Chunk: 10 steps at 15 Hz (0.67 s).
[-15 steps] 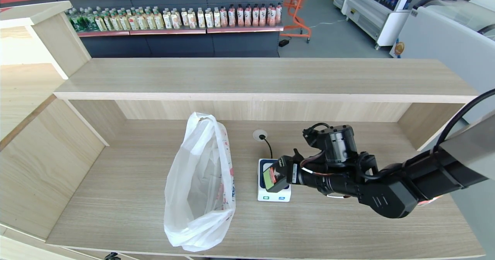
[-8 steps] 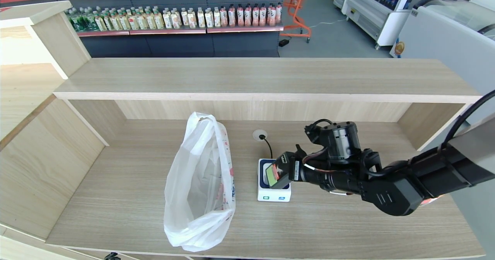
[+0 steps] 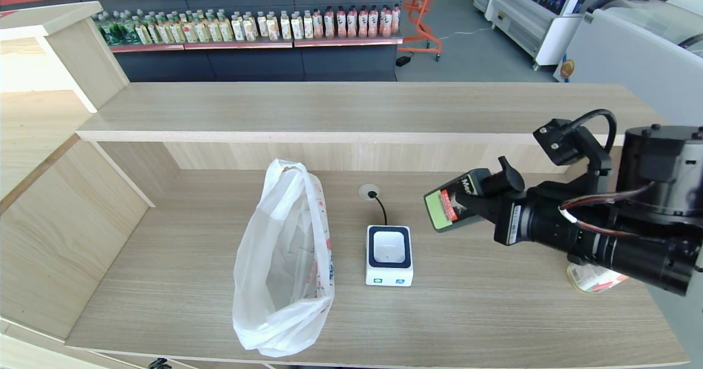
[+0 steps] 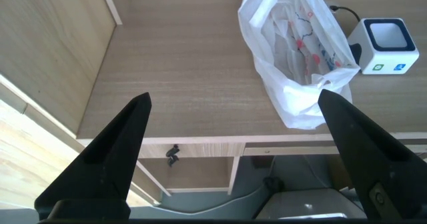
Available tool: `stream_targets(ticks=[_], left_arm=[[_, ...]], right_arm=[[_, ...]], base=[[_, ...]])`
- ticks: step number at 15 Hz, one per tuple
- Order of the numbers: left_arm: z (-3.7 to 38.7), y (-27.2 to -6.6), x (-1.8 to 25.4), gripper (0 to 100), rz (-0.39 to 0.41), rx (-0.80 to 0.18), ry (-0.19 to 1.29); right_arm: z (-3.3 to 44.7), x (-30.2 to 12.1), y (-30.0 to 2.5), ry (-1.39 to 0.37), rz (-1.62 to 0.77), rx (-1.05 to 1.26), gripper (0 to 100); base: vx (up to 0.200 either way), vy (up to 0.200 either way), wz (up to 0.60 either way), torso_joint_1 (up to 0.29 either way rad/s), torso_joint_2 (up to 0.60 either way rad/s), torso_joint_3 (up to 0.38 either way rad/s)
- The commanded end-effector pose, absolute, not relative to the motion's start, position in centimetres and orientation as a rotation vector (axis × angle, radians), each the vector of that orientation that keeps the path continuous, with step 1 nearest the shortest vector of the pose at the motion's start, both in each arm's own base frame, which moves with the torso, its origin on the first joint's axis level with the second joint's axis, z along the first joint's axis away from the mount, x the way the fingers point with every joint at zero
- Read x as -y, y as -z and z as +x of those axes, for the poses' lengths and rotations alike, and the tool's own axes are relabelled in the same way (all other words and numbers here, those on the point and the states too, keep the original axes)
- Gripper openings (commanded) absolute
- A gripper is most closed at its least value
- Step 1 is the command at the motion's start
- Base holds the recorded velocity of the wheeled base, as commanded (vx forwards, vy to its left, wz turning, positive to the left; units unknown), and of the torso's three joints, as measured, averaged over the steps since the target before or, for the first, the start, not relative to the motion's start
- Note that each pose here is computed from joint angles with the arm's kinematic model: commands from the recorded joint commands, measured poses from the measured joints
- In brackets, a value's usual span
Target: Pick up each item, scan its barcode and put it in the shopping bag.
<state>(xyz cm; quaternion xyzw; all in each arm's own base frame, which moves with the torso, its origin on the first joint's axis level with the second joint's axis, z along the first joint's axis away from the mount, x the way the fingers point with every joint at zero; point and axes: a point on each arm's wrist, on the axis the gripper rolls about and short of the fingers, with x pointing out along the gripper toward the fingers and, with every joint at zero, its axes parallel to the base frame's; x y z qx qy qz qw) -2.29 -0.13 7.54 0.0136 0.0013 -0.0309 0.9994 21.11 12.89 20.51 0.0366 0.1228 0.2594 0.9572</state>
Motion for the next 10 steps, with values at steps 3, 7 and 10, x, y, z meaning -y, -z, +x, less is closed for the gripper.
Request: stream_targets(ticks=[3,7,10], left_arm=[[-2.3,-7.5,0.1,100,0.026,-0.002,0.061],[-2.3,-7.5,0.1,100,0.028,-0.002,0.061],[-2.3,-7.5,0.1,100,0.026,-0.002,0.060]], right_arm=[[16.9,-9.7,-19.5,-0.491,0.094,-0.248,0],[16.2,-9.1,-19.1,-0.471,0.183,-0.279,0],[16.2,-9.2,-19.4,-0.476,0.193,-0.270,0]], base=[[0.000,0.000,0.00,0.000,0.00,0.000],[0.000,0.000,0.00,0.000,0.00,0.000],[0.000,0.133,0.00,0.005,0.00,0.000]])
